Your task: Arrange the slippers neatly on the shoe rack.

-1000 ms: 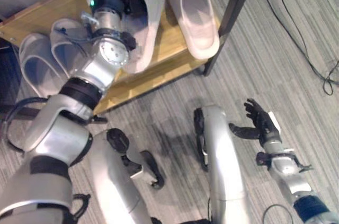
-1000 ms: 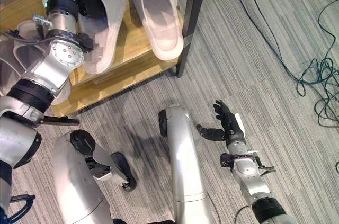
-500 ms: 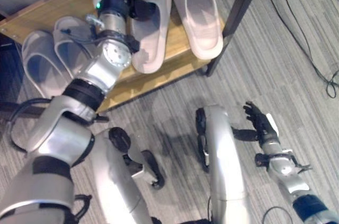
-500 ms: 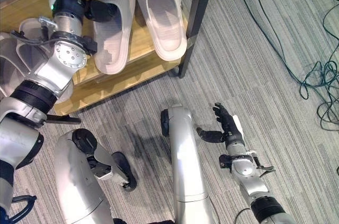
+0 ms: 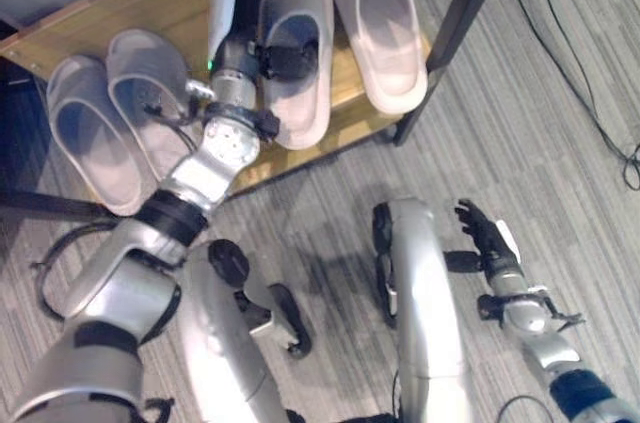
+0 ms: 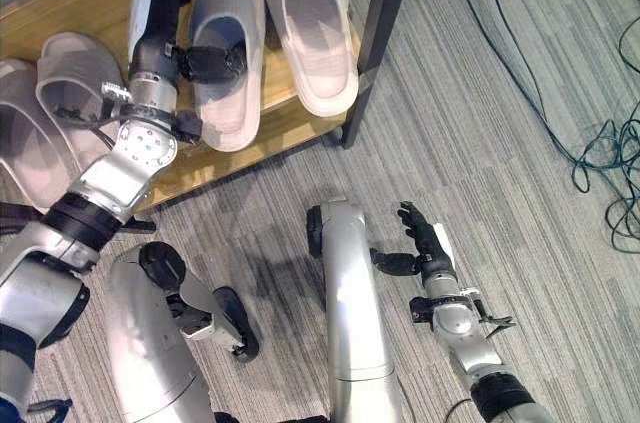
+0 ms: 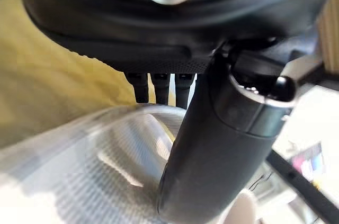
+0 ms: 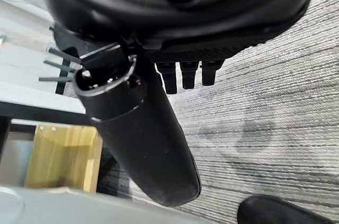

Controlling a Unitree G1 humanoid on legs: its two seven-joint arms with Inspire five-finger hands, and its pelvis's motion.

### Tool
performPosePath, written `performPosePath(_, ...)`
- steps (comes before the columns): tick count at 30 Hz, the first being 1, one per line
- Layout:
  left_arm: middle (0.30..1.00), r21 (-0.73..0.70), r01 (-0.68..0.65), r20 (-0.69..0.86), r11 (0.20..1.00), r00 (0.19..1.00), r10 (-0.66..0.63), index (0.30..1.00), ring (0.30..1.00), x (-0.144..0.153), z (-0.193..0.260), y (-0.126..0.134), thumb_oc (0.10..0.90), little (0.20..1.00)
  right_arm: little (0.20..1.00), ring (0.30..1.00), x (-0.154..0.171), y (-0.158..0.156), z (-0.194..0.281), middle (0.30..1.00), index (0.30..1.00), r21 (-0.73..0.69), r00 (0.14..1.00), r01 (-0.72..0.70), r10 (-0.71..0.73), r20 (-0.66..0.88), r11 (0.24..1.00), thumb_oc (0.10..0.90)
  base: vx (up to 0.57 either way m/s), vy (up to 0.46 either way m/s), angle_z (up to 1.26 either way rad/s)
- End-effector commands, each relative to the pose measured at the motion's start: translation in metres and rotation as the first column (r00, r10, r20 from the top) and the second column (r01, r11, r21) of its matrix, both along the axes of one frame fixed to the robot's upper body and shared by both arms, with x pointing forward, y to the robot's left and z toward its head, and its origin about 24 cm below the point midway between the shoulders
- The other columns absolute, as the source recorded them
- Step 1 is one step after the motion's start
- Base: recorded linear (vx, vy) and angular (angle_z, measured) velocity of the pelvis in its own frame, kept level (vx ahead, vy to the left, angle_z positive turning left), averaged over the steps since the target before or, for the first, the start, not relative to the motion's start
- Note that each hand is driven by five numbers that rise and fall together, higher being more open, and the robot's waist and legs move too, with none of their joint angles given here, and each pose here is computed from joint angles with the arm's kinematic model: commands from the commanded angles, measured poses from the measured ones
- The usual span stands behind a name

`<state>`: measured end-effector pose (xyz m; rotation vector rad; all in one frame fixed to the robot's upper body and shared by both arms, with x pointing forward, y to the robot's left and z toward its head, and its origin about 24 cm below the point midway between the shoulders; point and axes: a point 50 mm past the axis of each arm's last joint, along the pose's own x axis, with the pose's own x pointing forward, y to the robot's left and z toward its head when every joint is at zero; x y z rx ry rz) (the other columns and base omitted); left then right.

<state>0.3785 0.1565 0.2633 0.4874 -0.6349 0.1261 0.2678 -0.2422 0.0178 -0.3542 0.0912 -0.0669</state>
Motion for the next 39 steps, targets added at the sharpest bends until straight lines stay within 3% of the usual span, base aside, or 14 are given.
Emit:
performPosePath(1, 0.900, -0.079, 0.122, 0.339, 0.989, 0.937, -0.089, 0.900, 0.900, -0.031, 0.072, -0.001, 0.800, 0.900, 0.900, 0.900, 0.008, 0.011, 0.034, 0.900, 0.900, 0.002, 0.983, -0.049, 0.047, 0.178, 0.999, 0.800, -0.02, -0.034, 0.06)
performPosePath(15, 0.900, -0.136, 0.281, 0.371, 0.950, 0.904, -0.213, 0.900, 0.900, -0.062, 0.045, 0.002, 0.800, 0.900, 0.900, 0.900, 0.009, 0.010, 0.037, 0.900, 0.900, -0.023, 0.983, -0.052, 0.056, 0.174, 0.998, 0.800, -0.02, -0.031, 0.11)
performPosePath(22, 0.900, -0.222, 0.401, 0.334, 0.889, 0.888, -0.317, 0.900, 0.900, -0.084, 0.017, 0.008, 0.800, 0.900, 0.900, 0.900, 0.003, 0.007, 0.034, 0.900, 0.900, -0.081, 0.986, -0.038, 0.051, 0.159, 0.996, 0.800, 0.00, -0.002, 0.01)
performPosePath(30, 0.900, -0.239, 0.530, 0.296, 0.814, 0.838, -0.458, 0.900, 0.900, -0.107, 0.001, -0.002, 0.800, 0.900, 0.900, 0.900, 0.000, 0.008, 0.031, 0.900, 0.900, -0.099, 0.989, -0.036, 0.050, 0.142, 0.994, 0.800, 0.00, -0.003, 0.02)
performPosePath(39, 0.900, -0.252, 0.550, 0.172, 0.796, 0.835, -0.522, 0.900, 0.900, -0.112, -0.022, -0.005, 0.800, 0.900, 0.900, 0.900, -0.002, 0.010, 0.029, 0.900, 0.900, -0.122, 0.989, -0.044, 0.060, 0.133, 0.992, 0.800, 0.00, -0.001, 0.01)
